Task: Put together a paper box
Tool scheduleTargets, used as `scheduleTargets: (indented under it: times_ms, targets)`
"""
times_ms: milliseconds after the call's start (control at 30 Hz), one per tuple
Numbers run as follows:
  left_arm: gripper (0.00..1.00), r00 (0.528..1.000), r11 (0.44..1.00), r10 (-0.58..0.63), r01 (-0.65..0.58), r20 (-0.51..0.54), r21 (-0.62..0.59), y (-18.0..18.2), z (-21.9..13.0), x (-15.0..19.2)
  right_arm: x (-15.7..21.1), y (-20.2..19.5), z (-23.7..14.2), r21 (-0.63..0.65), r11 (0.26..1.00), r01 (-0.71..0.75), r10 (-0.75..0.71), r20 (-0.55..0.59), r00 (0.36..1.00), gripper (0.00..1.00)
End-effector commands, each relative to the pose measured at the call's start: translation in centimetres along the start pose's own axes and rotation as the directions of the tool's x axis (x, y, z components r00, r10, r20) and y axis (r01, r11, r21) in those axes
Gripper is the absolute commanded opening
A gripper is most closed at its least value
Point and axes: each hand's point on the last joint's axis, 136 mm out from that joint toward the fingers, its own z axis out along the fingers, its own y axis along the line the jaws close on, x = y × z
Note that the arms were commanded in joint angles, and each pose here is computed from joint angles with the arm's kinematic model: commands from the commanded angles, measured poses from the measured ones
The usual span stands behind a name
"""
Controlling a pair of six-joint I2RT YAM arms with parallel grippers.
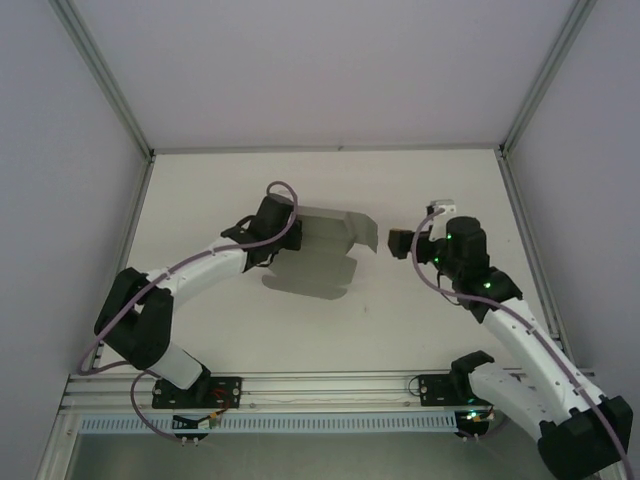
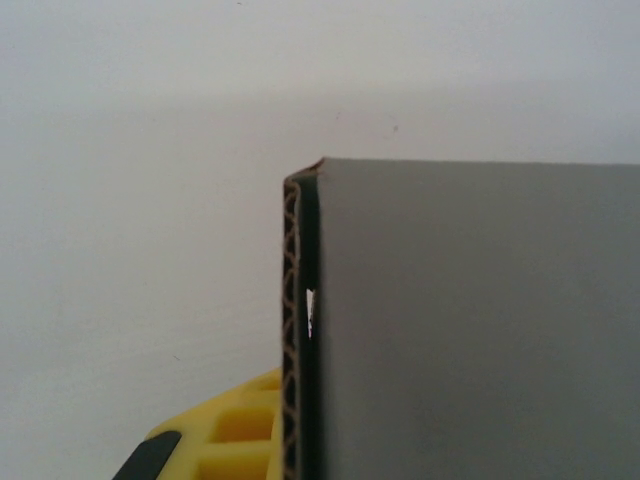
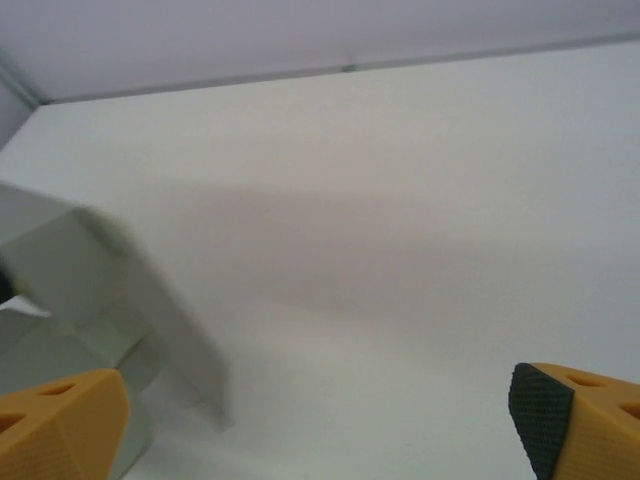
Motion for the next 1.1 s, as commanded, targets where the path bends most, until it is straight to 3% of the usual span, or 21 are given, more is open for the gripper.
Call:
scheduleTargets:
  times_ms: [0,167,400,567,633,833,933,1067]
  targets:
    - [0.00,0.999,0.998,-0.007,0.004,0.049,0.058,-0.6,-1.4,-1.2,1.1,-0.6,0.7,-0.056,0.996,-0.074,0.068,-0.104,0.992,0.94]
    - [0.00,0.998,0.998,-0.013,0.009,0.063,0.058,-0.4,-1.9,-1.3,1.8,1.1,3.4,-0.199,0.980,0.005,-0.043,-0.183,0.982,0.86]
    - [0.00,0.999,0.998,-0.016,0.013,0.050,0.056,-0.5,-1.6,-1.1,3.8,6.6,4.4,-0.529,0.847,0.054,-0.210,-0.239,0.948,0.78]
    - [0.00,0.999,0.999,-0.011,0.009,0.038,0.052,-0.5,-1.1,-0.9,4.9,9.7,4.9,-0.629,0.769,0.114,-0.318,-0.221,0.922,0.74]
    - [0.00,0.999,0.998,-0.011,0.009,0.033,0.061,-0.7,-1.0,-0.8,4.7,10.3,5.5,-0.635,0.763,0.119,-0.326,-0.220,0.919,0.66]
    - [0.00,1.000,0.998,-0.006,0.005,0.009,0.058,-0.8,-0.4,-0.3,3.5,11.3,8.6,-0.577,0.804,0.145,-0.311,-0.200,0.929,0.64]
    - [0.00,1.000,0.999,-0.003,0.002,0.005,0.052,-0.8,-0.4,-0.2,2.5,10.8,10.9,-0.447,0.879,0.167,-0.276,-0.192,0.942,0.63]
    - [0.00,1.000,0.999,-0.010,0.009,0.010,0.038,-1.0,-0.6,-0.3,1.9,9.0,13.6,-0.175,0.972,0.158,-0.194,-0.209,0.959,0.44]
